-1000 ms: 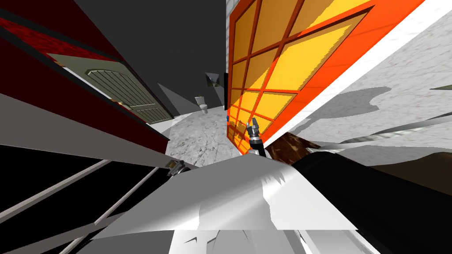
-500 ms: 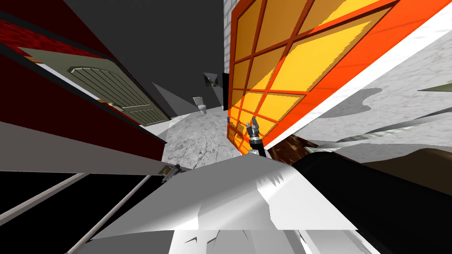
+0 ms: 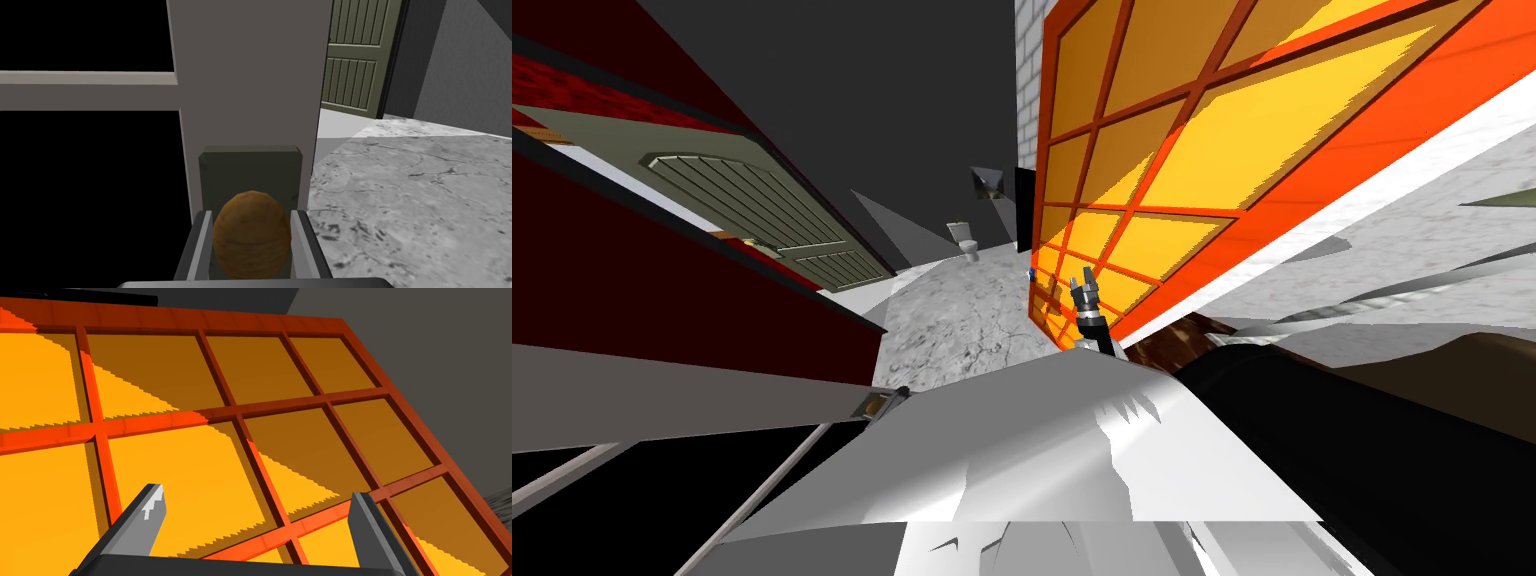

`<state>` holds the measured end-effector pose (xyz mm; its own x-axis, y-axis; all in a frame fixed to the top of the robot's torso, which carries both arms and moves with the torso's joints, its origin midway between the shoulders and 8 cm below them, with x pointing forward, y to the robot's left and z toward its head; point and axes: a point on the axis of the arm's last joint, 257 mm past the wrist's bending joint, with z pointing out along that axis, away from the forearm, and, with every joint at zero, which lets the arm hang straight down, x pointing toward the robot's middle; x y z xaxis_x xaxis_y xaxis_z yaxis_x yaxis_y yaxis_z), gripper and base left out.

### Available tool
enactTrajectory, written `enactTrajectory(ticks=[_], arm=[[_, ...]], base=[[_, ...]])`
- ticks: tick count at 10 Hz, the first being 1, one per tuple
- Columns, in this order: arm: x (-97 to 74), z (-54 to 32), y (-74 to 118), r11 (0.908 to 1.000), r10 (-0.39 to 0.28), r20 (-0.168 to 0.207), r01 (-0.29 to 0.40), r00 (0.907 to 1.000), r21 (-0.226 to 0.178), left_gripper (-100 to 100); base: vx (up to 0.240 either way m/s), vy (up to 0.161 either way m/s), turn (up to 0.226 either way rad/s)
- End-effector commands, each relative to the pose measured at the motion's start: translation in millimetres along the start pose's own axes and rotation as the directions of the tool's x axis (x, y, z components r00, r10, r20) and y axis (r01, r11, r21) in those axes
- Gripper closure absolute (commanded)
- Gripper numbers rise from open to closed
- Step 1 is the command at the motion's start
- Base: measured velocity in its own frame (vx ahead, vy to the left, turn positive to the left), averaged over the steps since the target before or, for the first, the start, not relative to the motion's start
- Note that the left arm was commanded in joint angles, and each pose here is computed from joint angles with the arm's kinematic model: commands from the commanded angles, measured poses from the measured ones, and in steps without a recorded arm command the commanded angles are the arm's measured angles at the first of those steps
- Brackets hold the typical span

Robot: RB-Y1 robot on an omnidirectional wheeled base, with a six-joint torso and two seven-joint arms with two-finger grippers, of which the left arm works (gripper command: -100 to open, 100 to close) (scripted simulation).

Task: Push the door open

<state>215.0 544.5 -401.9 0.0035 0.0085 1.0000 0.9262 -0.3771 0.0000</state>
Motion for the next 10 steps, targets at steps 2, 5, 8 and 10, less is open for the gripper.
enactTrajectory(ticks=[2,5,8,10], arm=[[3.5,6.7,-14.9,0.9995,0.004,-0.01,-0.003,0.9999,0.033,100],[6.2,13.5,-36.8,0.9965,0.006,-0.017,-0.005,0.9998,0.084,100],[6.7,16.8,-64.6,0.9882,0.005,-0.017,-0.002,0.9999,0.153,100],[5.3,15.9,-78.3,0.9819,0.002,-0.012,0.0,0.9999,0.189,100]], base=[[0.072,0.076,0.02],[0.164,0.12,0.044],[0.188,0.169,0.062],[0.158,0.181,0.042]])
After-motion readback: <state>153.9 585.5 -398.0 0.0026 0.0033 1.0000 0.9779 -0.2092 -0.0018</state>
